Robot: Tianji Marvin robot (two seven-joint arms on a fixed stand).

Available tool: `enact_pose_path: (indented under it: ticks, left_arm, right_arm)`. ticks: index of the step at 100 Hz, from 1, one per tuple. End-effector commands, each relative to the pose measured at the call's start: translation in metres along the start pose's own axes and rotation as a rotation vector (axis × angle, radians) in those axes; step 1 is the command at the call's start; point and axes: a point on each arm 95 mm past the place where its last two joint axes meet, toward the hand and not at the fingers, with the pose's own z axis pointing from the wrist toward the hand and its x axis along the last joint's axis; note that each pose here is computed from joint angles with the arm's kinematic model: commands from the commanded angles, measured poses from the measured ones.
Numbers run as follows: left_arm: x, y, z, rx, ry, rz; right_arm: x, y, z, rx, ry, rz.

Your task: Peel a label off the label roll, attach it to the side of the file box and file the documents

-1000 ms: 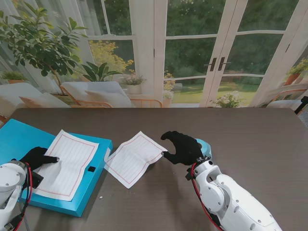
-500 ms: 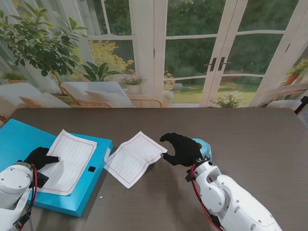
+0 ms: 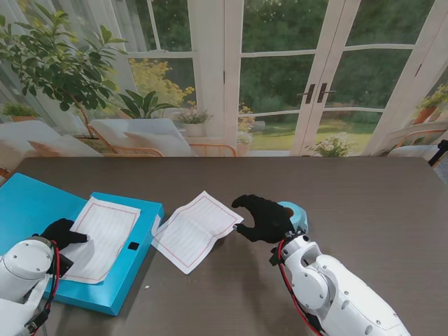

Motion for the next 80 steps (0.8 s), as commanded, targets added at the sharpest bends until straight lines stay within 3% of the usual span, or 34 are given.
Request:
enact_pose_path:
  ticks: [1,43,80]
  left_arm:
    - [0.001,0.004,-0.001,-0.017,-0.007,-0.002]
    - [-0.002,-0.002,0.0,-0.01,-0.042,0.098]
    - [-0.002,-0.011,-0.005,-0.056,-0.082,0.175]
  right_arm:
    - [0.002,-0.004,-0.001,0.019,0.005,0.006]
    - [0.002,-0.008,-0.002,0.024,0.01,0.021]
    - [0.003,-0.009,-0.002,0.025,0.014,0.029]
